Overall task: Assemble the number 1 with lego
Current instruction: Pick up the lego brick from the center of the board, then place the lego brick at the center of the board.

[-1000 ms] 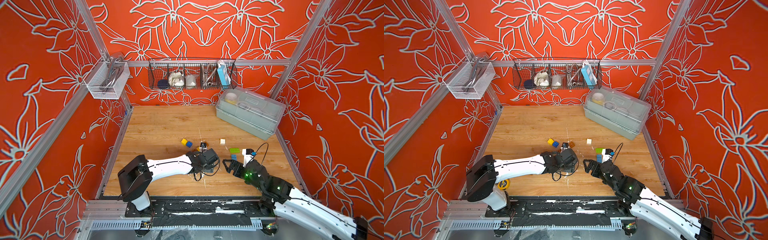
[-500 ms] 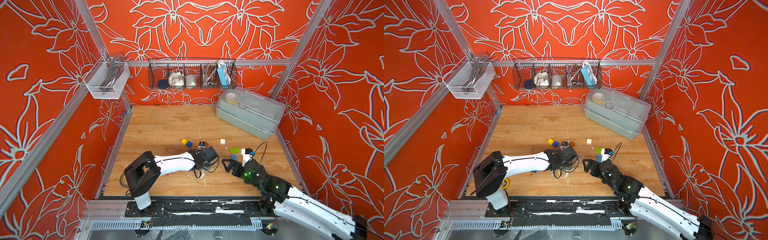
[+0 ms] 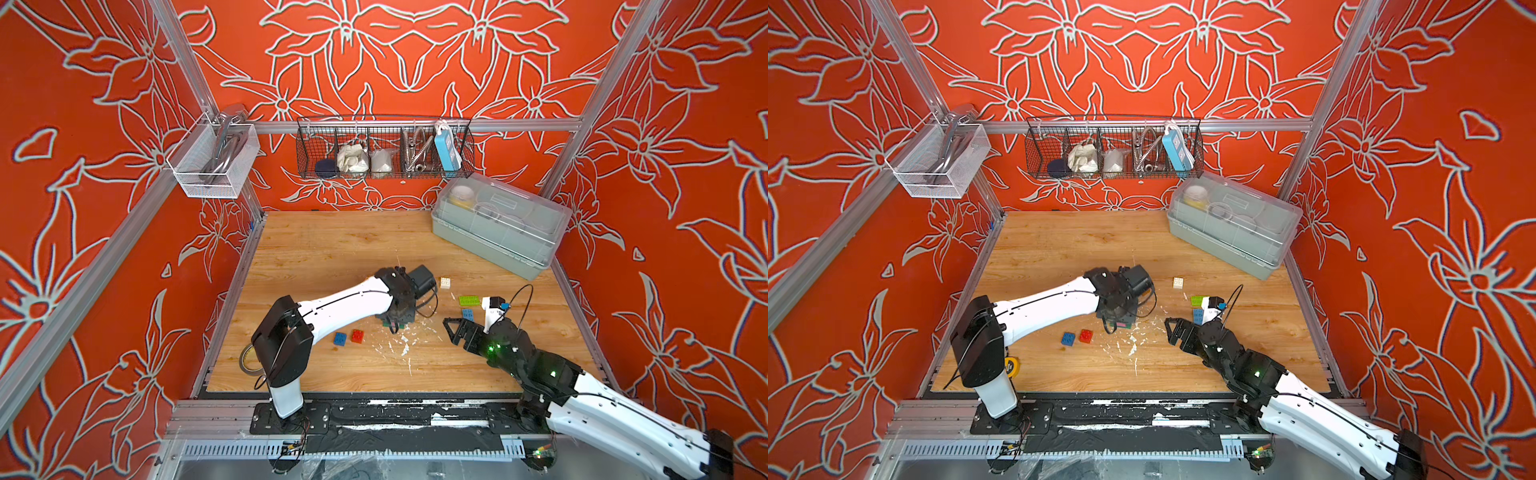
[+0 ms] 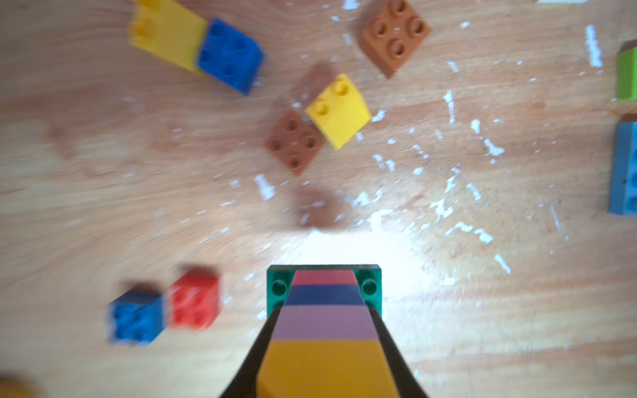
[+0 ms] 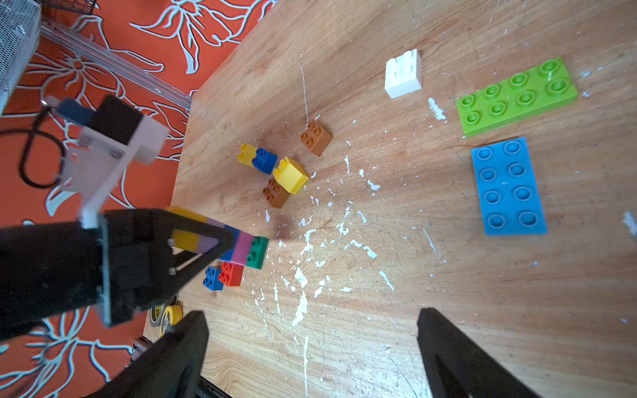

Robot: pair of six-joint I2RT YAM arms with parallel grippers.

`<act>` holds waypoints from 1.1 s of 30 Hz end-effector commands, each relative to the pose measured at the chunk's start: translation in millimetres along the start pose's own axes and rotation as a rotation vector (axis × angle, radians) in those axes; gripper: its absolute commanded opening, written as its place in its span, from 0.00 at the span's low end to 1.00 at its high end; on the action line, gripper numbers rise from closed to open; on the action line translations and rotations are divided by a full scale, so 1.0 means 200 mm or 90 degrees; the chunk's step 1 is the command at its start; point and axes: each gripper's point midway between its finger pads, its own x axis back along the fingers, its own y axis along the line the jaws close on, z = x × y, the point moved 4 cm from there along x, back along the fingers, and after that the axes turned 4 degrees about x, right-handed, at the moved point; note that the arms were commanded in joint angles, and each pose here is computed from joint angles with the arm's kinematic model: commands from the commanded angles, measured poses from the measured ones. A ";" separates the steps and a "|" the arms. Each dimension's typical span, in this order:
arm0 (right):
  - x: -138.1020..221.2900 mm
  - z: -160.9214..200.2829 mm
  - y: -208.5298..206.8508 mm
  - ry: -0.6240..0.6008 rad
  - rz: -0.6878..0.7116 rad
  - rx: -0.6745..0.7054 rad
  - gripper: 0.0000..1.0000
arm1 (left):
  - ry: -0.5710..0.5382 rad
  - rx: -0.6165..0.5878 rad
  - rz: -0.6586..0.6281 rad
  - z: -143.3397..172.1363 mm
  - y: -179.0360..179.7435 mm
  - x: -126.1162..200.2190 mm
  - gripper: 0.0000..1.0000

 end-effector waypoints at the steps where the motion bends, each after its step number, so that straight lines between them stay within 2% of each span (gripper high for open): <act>1: 0.00 -0.02 0.02 -0.008 -0.008 0.002 1.00 | 0.163 -0.010 -0.115 0.07 0.35 0.11 0.11; 7: 0.00 -0.01 0.05 0.012 -0.021 0.016 1.00 | 0.252 0.106 -0.017 -0.11 0.56 0.16 0.10; 16: 0.00 0.00 0.07 0.022 -0.042 0.024 1.00 | 0.350 0.155 -0.040 -0.36 0.70 -0.08 0.11; 22: 0.01 0.01 0.07 0.023 -0.051 0.022 1.00 | 0.390 0.197 -0.048 -0.40 0.81 -0.23 0.11; 33: 0.00 0.01 0.08 0.022 -0.057 0.021 1.00 | 0.412 0.195 -0.060 -0.42 0.80 -0.37 0.12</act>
